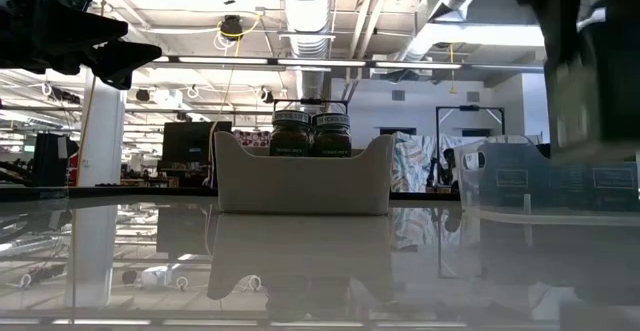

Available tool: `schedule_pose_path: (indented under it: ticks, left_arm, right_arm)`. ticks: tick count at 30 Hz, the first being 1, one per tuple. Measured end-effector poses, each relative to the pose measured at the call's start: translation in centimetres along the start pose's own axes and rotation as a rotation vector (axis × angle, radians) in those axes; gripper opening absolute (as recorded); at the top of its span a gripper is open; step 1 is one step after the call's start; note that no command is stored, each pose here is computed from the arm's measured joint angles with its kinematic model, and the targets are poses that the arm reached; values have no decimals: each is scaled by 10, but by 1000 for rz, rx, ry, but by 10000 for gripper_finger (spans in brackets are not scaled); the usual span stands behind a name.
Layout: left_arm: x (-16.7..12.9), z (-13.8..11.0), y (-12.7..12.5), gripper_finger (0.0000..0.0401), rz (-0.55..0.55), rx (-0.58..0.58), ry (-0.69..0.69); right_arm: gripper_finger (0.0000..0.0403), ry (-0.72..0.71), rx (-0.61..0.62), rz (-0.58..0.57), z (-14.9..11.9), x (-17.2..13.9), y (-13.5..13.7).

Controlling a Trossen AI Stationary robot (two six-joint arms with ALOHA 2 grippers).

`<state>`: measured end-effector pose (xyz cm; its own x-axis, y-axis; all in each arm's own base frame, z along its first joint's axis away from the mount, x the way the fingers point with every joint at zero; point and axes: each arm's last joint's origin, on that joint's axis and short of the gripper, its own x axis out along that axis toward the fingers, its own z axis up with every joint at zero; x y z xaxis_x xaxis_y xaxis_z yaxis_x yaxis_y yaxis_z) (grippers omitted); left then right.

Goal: Sort spices by type
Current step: Put the black spice can into the transparent bin

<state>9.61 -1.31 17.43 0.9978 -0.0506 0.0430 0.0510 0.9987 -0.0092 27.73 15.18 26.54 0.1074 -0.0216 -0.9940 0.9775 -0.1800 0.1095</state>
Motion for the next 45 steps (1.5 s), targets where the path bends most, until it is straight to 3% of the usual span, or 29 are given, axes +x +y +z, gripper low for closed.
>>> schedule_pose_path:
  ticks: [10, 17, 31, 45]
  left_arm:
    - [0, 0, 0, 247, 0, 0, 0]
    - [0, 0, 0, 247, 0, 0, 0]
    - [0, 0, 0, 247, 0, 0, 0]
    - [0, 0, 0, 247, 0, 0, 0]
  right_arm:
    - [167, -44, 23, -47, 8, 31, -7]
    - [183, -25, 66, -14, 9, 42, -6]
    - [193, -34, 55, -16, 9, 42, -7]
    - [263, -61, -29, -48, 10, 38, -12]
